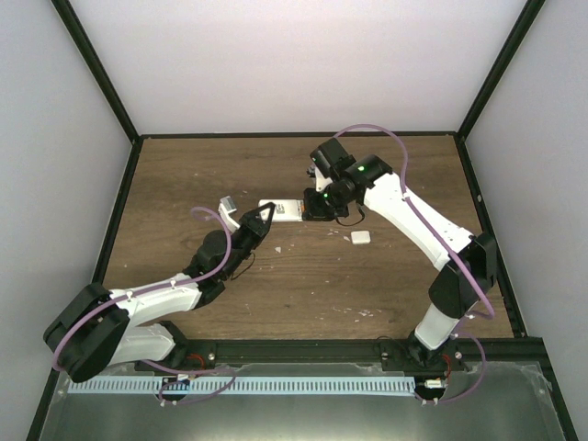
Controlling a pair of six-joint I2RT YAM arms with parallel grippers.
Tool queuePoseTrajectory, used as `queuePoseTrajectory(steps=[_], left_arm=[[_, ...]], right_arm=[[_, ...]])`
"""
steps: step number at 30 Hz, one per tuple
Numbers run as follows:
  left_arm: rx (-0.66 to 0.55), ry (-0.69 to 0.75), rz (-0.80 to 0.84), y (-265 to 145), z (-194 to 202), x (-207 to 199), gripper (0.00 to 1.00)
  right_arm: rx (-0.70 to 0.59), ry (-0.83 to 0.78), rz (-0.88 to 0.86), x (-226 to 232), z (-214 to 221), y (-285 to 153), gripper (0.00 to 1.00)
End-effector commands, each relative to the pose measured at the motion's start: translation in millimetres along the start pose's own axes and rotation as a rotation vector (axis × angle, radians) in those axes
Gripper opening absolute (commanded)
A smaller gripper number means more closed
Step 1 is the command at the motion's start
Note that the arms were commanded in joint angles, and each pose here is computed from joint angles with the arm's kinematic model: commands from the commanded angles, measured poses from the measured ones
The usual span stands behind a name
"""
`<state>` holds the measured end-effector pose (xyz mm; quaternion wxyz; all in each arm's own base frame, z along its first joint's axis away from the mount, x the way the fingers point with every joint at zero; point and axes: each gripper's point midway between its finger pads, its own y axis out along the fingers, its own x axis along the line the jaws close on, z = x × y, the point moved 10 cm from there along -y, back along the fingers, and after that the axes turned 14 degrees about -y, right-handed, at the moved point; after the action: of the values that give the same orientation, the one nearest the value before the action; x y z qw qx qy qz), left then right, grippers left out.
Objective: Load the batteries into the remote control
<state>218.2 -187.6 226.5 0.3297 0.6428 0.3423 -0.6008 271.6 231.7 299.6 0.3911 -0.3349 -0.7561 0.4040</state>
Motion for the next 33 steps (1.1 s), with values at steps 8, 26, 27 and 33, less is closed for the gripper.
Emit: queuePoseTrajectory(steps=[8, 26, 27, 33], left_arm=[[0.029, -0.037, 0.105, 1.6, 3.2, -21.5, 0.0], [0.019, -0.039, 0.099, 2.7, 2.8, -20.2, 0.0], [0.018, -0.039, 0.097, 2.9, 2.7, -19.7, 0.0], [0.011, -0.046, 0.096, 3.2, 2.2, -18.6, 0.0]], right_arm=[[-0.099, -0.051, 0.026, 6.2, -19.1, -10.7, 0.02], [-0.11, -0.067, -0.028, 12.0, -19.6, -18.1, 0.13], [-0.116, -0.069, -0.033, 12.9, -20.4, -19.9, 0.14], [-0.169, -0.076, -0.015, 15.2, -20.8, -37.7, 0.24]])
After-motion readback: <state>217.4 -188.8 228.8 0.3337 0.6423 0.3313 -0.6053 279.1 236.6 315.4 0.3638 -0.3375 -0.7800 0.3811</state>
